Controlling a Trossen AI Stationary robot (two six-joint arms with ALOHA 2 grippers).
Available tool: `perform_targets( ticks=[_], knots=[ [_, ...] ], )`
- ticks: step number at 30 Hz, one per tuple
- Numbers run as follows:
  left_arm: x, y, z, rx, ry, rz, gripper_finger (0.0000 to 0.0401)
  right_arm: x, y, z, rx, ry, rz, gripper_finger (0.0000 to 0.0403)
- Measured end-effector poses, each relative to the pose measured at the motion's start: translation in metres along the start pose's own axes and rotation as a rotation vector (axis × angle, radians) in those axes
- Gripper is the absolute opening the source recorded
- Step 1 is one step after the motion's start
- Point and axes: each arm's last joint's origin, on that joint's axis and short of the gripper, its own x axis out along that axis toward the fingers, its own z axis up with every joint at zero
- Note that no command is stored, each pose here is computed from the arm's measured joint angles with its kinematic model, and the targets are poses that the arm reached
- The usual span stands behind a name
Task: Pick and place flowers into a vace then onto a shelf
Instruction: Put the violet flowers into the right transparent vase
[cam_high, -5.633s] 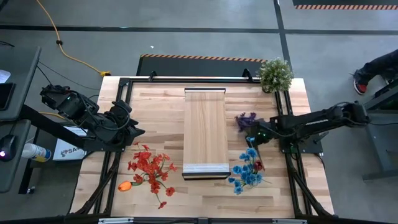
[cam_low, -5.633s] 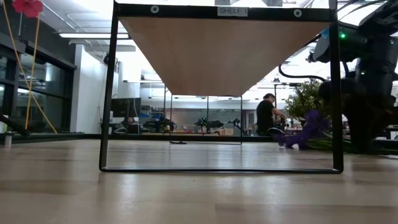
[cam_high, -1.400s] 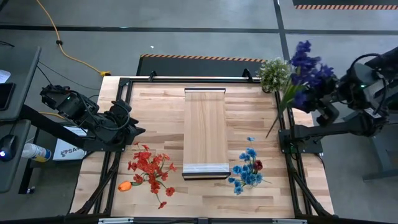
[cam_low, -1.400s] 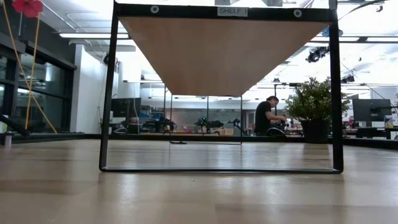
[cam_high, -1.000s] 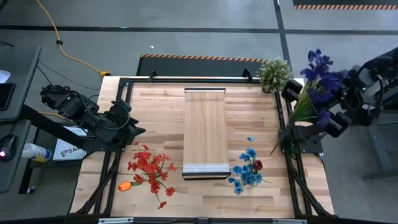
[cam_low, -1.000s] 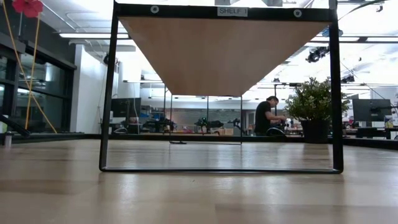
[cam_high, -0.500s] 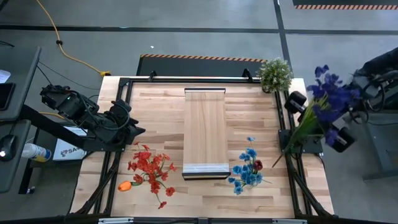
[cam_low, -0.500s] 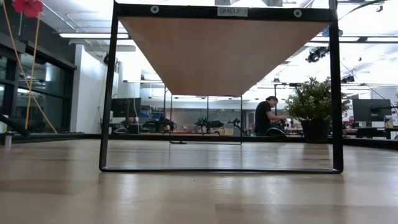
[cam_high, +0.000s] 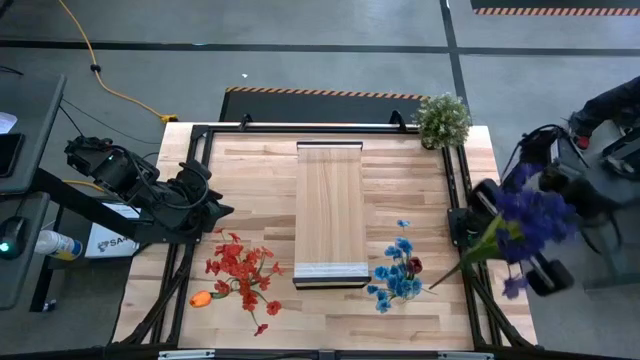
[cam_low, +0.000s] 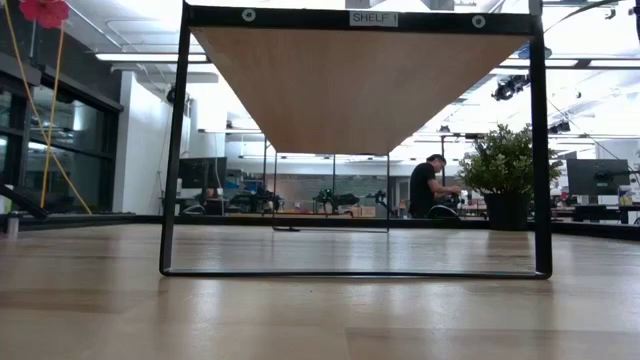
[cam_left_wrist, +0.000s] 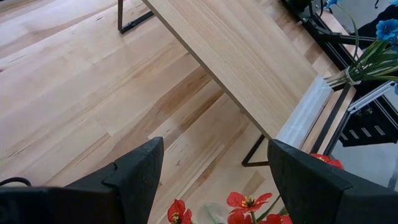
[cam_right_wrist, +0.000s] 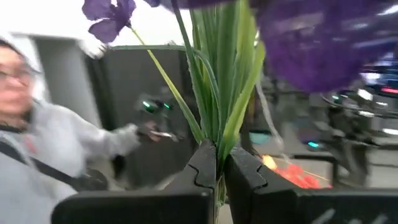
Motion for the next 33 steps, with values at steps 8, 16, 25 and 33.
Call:
perform_targets(
  ticks=[8, 16, 25, 33],
  knots=[
    [0.001, -0.001, 0.0, 0.004, 0.002, 0.004, 0.032, 0.013, 0.056, 0.006, -0.119, 0.132, -0.256, 0.0006],
    [0.005, -0.005, -0.002, 0.015, 0.006, 0.018, 0.0321, 0.02, 0.114, -0.002, -0.188, 0.14, -0.487, 0.0006],
    [0.009, -0.009, -0.003, 0.025, 0.018, 0.032, 0.0321, 0.026, 0.155, -0.02, -0.208, 0.134, -0.56, 0.0006],
    [0.013, -0.013, -0.005, 0.03, 0.051, 0.039, 0.0321, 0.029, 0.165, -0.029, -0.215, 0.137, -0.551, 0.0006]
  ],
)
